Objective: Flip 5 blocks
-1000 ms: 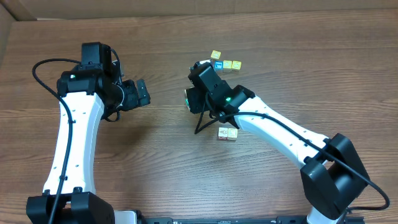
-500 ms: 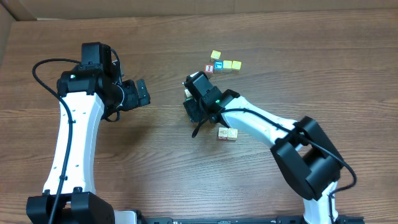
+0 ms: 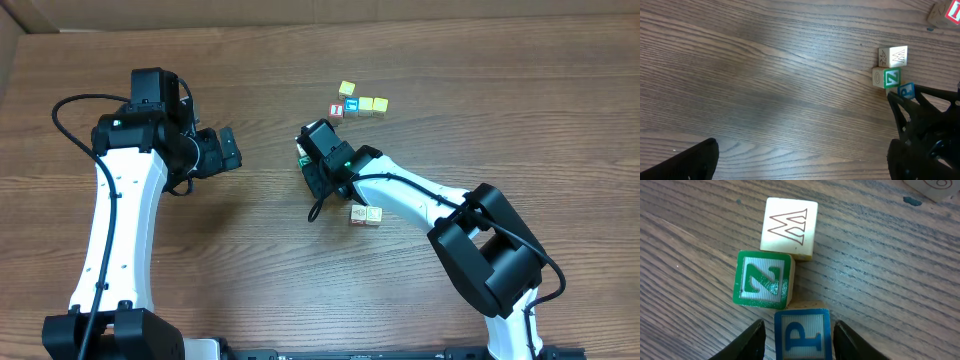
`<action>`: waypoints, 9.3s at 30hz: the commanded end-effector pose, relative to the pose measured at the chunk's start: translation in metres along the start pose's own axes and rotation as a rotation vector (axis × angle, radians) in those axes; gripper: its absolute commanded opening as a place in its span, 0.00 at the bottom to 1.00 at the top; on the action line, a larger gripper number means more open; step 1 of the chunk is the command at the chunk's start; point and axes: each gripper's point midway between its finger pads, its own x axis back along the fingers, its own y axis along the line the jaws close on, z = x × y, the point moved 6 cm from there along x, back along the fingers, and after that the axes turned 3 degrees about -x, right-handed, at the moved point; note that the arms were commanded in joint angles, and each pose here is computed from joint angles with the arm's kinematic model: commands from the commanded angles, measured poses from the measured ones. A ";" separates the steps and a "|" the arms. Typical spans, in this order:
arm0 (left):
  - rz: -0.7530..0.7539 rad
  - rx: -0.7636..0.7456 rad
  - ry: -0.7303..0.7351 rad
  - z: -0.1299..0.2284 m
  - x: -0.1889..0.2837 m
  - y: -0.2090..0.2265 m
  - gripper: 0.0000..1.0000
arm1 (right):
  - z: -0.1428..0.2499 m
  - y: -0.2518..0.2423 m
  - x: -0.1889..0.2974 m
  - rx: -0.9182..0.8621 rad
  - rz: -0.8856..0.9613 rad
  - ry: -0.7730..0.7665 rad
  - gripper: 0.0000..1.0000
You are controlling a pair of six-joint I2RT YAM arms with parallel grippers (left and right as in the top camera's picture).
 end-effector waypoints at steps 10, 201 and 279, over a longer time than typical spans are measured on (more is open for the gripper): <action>-0.001 0.005 -0.016 -0.005 0.002 -0.003 1.00 | 0.002 -0.002 0.001 -0.093 0.010 0.007 0.29; -0.001 0.005 -0.016 -0.005 0.002 -0.003 1.00 | 0.062 0.022 0.033 -0.324 0.207 0.132 0.04; 0.185 -0.020 -0.034 -0.009 -0.022 -0.086 0.77 | 0.065 -0.382 0.171 -1.191 0.454 0.173 1.00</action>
